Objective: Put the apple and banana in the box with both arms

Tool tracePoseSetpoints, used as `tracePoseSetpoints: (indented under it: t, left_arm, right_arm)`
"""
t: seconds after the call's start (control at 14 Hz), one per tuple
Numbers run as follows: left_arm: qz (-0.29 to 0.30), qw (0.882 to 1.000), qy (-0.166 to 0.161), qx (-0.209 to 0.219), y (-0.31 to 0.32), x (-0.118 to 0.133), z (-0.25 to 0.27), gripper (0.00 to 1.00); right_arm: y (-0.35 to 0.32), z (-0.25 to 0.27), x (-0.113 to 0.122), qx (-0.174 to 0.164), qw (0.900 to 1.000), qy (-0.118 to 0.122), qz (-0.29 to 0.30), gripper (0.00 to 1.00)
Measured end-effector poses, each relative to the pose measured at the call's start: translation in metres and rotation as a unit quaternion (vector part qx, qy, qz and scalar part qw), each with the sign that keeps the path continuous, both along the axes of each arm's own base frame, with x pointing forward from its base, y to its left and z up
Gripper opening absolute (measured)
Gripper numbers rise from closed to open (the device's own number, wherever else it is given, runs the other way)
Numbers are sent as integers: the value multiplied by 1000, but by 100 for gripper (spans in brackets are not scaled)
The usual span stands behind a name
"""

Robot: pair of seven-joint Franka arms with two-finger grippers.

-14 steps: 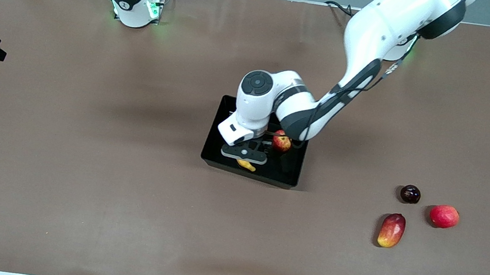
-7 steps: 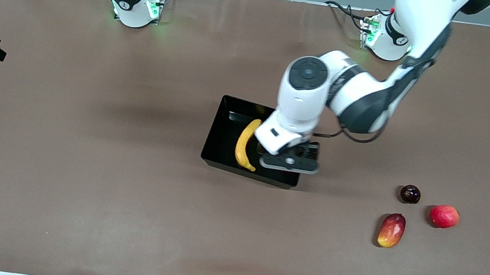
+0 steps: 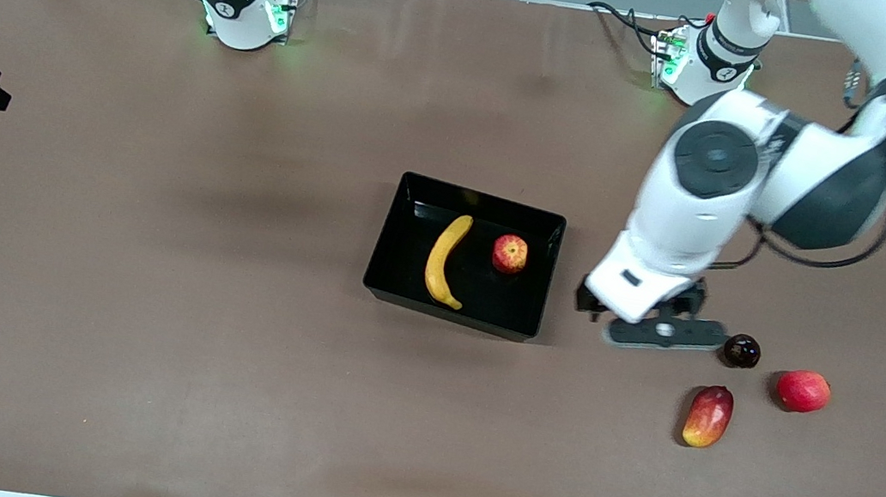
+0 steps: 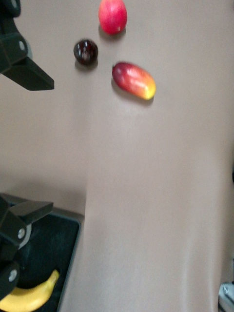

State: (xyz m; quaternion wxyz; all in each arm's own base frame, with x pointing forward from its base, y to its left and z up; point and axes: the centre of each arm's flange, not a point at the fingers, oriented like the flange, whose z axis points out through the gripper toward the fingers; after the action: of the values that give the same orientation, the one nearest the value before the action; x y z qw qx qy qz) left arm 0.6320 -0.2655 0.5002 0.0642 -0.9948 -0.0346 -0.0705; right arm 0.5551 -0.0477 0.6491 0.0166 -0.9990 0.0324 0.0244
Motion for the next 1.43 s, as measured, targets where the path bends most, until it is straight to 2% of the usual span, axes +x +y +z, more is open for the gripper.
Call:
tracePoseSetpoints:
  t: [0.5,0.86,1.0,1.22,1.43]
  left_arm:
    - [-24,1000,18,-8,97,-2,65,100]
    - [-30,999,19,-3,128,-9,88,100]
    - [-47,999,24,-13,137,-13,97,100]
    - [-47,998,35,-33,158,-30,111,100]
    - [-40,998,44,-28,165,-59,125,100]
  right_arm:
    - [0,0,0,0,1000,0,0,100]
    - [0,0,0,0,1000,0,0,100]
    - [0,0,0,0,1000,0,0,100]
    - [0,0,0,0,1000,0,0,100]
    - [0,0,0,0,1000,0,0,100]
